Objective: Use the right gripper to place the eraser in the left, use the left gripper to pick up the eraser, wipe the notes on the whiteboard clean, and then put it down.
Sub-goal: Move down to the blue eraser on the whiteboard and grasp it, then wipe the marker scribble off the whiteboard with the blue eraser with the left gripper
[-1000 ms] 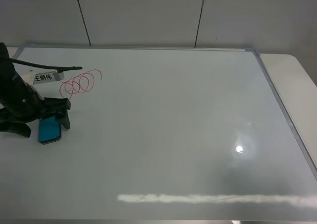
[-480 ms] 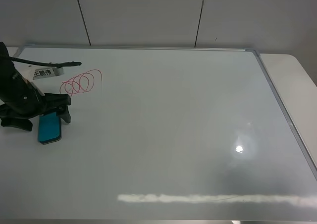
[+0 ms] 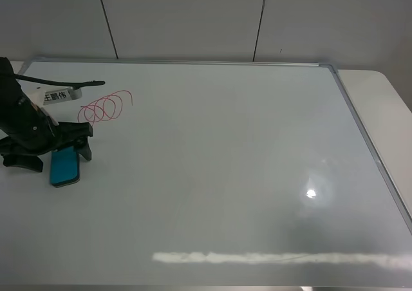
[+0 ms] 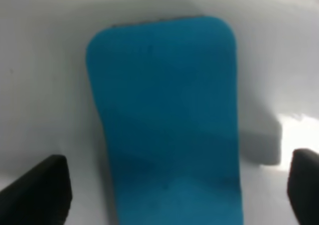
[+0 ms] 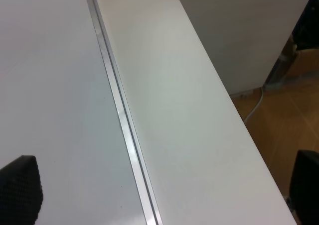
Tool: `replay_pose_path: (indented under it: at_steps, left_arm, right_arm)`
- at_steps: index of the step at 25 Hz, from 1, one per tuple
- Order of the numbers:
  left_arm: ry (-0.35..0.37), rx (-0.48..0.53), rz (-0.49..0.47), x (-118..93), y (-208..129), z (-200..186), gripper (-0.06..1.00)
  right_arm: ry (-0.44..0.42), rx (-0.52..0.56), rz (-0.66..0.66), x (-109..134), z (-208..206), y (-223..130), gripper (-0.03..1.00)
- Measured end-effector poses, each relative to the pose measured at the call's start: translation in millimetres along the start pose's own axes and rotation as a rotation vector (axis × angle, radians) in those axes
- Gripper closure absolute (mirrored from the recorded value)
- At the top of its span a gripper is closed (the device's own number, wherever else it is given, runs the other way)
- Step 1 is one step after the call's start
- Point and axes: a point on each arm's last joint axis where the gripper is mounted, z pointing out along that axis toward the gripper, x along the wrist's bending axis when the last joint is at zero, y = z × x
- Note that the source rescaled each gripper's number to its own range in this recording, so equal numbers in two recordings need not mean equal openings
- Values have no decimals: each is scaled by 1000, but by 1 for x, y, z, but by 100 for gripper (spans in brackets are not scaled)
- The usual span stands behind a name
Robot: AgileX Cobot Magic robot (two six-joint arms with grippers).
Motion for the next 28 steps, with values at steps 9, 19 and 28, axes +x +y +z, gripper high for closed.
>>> replay_pose_path:
  at_steps: [9, 19, 28]
  left_arm:
    - [4, 0, 14, 0, 0, 0, 92]
    - [22, 35, 45, -2, 6, -6, 92]
    - [20, -91, 92, -3, 79, -45, 92]
  right_arm:
    - [0, 0, 0, 0, 0, 0, -3]
    - [0, 0, 0, 0, 0, 0, -3]
    - [0, 0, 0, 0, 0, 0, -3]
